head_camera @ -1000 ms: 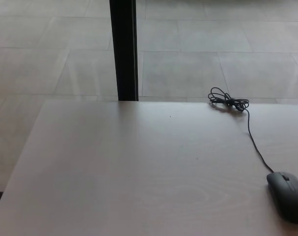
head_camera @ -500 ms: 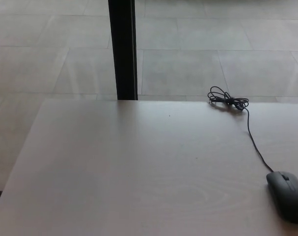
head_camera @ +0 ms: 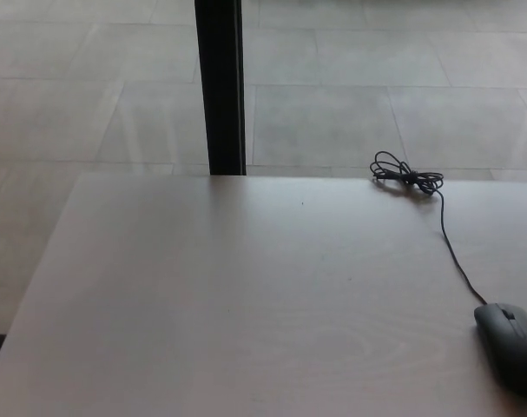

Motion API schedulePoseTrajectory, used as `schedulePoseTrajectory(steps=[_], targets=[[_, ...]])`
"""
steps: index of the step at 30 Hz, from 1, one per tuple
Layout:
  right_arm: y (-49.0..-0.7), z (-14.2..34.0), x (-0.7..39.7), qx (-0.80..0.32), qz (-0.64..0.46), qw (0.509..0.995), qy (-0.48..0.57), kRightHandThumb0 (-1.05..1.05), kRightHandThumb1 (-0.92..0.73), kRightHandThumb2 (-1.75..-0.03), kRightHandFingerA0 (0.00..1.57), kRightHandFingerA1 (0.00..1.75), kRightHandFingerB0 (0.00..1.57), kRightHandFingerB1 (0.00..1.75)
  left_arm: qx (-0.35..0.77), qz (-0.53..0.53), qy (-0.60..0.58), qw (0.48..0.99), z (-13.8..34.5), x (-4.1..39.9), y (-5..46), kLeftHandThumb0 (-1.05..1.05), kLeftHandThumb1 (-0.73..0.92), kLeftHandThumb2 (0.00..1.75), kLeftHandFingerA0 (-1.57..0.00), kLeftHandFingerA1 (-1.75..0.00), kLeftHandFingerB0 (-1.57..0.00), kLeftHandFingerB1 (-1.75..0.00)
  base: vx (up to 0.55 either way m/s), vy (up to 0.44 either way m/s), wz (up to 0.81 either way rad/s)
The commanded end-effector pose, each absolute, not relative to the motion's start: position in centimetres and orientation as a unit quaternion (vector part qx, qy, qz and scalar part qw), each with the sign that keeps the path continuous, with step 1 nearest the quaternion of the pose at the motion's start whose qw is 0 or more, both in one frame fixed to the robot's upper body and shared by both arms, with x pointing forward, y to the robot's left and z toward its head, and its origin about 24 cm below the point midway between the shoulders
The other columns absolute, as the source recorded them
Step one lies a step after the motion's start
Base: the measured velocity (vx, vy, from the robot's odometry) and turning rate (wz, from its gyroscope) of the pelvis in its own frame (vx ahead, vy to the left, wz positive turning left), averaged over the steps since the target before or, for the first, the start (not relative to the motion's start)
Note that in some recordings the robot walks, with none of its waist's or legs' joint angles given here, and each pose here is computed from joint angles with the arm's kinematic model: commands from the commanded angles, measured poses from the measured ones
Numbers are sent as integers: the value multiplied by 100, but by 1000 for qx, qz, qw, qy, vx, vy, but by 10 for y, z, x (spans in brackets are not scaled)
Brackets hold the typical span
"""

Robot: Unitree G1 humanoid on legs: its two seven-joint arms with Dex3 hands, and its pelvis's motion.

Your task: The robot uses its right fingers to click on the left button of the black mouse placed on the table.

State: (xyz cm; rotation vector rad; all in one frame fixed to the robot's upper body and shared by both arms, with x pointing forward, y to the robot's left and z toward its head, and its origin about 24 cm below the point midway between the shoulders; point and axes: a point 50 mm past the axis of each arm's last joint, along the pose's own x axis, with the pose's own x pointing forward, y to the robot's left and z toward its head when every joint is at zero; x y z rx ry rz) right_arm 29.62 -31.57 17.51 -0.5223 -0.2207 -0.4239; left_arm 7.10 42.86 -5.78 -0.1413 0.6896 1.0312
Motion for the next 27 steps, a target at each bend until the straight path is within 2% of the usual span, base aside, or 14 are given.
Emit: schedulePoseTrajectory(steps=[1, 5, 6, 9, 11, 12, 14, 15, 19, 22, 24, 27], targets=[[-301, 144, 304, -406, -140, 902, -49, -49, -48, -85, 40, 57, 30, 47, -57, 489, 301, 817, -48, 72, 437, -65, 68, 61, -75, -54, -64, -51, 0, 0, 0], [-294, 129, 309, -435, -111, 893, -29, -46, -48, -87, 41, 58, 30, 48, -54, 491, 306, 814, -47, 74, 438, -64, 69, 61, -77, -52, -64, -50, 0, 0, 0], [-293, 126, 311, -437, -106, 893, -25, -48, -64, -59, 45, 41, 42, 33, -58, 491, 303, 814, -47, 74, 439, -64, 69, 61, -77, -53, -64, -50, 0, 0, 0], [-288, 118, 313, -451, -89, 888, -15, -43, -64, -59, 48, 42, 42, 34, -64, 489, 296, 818, -46, 74, 438, -64, 69, 61, -75, -55, -63, -51, 0, 0, 0], [-285, 110, 313, -487, -62, 871, -16, -45, -66, -59, 43, 41, 43, 35, -55, 486, 299, 819, -46, 75, 438, -65, 69, 61, -74, -54, -63, -50, 0, 0, 0], [-284, 107, 313, -491, -56, 869, -18, -49, -49, -85, 38, 55, 33, 49, -54, 486, 300, 819, -46, 76, 439, -66, 69, 61, -73, -53, -64, -50, 0, 0, 0], [-284, 104, 313, -508, -47, 860, -12, -53, -51, -86, 37, 54, 34, 48, -59, 487, 298, 819, -45, 76, 439, -65, 69, 61, -73, -54, -63, -50, 0, 0, 0], [-284, 100, 312, -519, -39, 854, -7, -54, -53, -87, 31, 52, 40, 51, -60, 488, 298, 818, -45, 77, 439, -64, 70, 61, -73, -54, -62, -50, 0, 0, 0], [-284, 86, 306, -554, -8, 833, 17, -52, -53, -90, 25, 51, 40, 53, -60, 488, 297, 818, -44, 78, 440, -65, 70, 62, -73, -53, -62, -50, 0, 0, 0], [-284, 80, 304, -560, 3, 828, 21, -54, -55, -93, 24, 52, 39, 53, -55, 489, 298, 818, -44, 78, 439, -67, 70, 61, -75, -52, -66, -51, 0, 0, 0], [-282, 73, 299, -575, 15, 818, 15, -55, -56, -94, 25, 53, 40, 54, -68, 489, 295, 818, -44, 79, 440, -67, 70, 61, -69, -51, -62, -49, 0, 0, 0], [-277, 68, 297, -578, 21, 815, 15, -57, -58, -95, 26, 53, 40, 53, -62, 486, 295, 820, -44, 79, 440, -69, 71, 61, -71, -53, -62, -49, 0, 0, 0]])
